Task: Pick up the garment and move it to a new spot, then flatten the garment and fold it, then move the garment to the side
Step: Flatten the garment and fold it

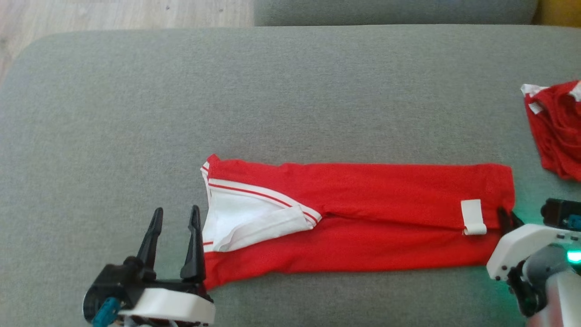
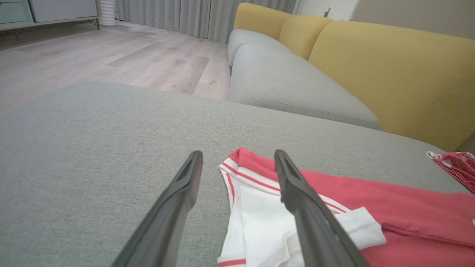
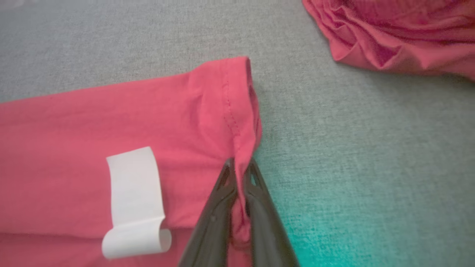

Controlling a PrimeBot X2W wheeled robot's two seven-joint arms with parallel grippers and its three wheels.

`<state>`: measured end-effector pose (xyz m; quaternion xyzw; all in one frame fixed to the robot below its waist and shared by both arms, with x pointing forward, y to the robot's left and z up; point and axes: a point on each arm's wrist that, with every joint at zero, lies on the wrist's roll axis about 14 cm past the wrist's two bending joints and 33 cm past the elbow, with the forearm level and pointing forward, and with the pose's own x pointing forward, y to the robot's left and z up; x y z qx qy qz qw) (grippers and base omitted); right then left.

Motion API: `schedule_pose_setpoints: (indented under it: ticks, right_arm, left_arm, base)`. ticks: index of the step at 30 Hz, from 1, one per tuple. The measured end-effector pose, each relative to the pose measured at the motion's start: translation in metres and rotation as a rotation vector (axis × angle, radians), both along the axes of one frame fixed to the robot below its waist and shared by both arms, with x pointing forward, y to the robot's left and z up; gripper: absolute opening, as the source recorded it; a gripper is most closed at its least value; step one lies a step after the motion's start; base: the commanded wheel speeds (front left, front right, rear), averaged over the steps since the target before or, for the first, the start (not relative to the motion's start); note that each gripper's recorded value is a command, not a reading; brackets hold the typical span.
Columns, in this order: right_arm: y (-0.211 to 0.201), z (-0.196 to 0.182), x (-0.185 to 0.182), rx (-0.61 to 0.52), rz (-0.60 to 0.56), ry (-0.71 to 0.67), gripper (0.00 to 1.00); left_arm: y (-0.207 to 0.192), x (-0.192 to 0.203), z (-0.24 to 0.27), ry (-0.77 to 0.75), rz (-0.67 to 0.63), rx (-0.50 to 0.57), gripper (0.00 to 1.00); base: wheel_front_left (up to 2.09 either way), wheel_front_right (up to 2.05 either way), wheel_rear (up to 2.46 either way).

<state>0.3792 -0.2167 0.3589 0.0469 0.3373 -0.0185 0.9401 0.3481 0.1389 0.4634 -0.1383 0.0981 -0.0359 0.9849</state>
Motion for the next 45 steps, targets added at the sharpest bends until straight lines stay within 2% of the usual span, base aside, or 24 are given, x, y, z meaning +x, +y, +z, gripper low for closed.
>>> schedule_pose_setpoints:
  ticks: [2, 11, 19, 22, 28, 36, 41, 45]
  right_arm:
    - [-0.005, 0.004, 0.001, -0.002, -0.015, -0.012, 0.0]
    - [-0.09, 0.044, -0.012, -0.099, -0.202, -0.106, 0.0]
    - [-0.102, 0.07, -0.009, -0.119, -0.229, -0.174, 0.0]
    - [-0.079, 0.077, -0.003, -0.075, -0.185, -0.209, 0.0]
    - [-0.009, 0.097, 0.006, 0.011, 0.002, -0.267, 0.0]
    - [0.114, 0.114, 0.0, 0.215, 0.3, -0.288, 0.0]
    - [0.18, 0.112, -0.014, 0.301, 0.475, -0.253, 0.0]
    - [0.216, 0.1, -0.027, 0.357, 0.57, -0.207, 0.0]
  left_arm:
    - [-0.005, 0.0, 0.0, -0.001, -0.015, -0.004, 1.0]
    - [-0.039, 0.009, 0.0, -0.001, -0.124, -0.017, 1.0]
    - [-0.065, 0.022, -0.003, 0.004, -0.207, -0.027, 1.0]
    - [-0.07, 0.029, 0.002, -0.015, -0.218, -0.031, 1.0]
    - [-0.057, 0.024, 0.009, -0.034, -0.174, -0.02, 1.0]
    - [-0.024, 0.011, 0.018, -0.062, -0.073, -0.005, 1.0]
    - [-0.005, 0.002, 0.022, -0.072, -0.01, 0.001, 1.0]
    - [0.007, -0.005, 0.024, -0.076, 0.029, 0.003, 1.0]
  base:
    - [0.0, 0.0, 0.0]
    - [0.0, 0.0, 0.0]
    - [0.0, 0.0, 0.0]
    - [0.0, 0.0, 0.0]
    - [0.0, 0.0, 0.0]
    - [0.0, 0.0, 0.0]
    - [0.0, 0.0, 0.0]
    - [0.0, 0.0, 0.0]
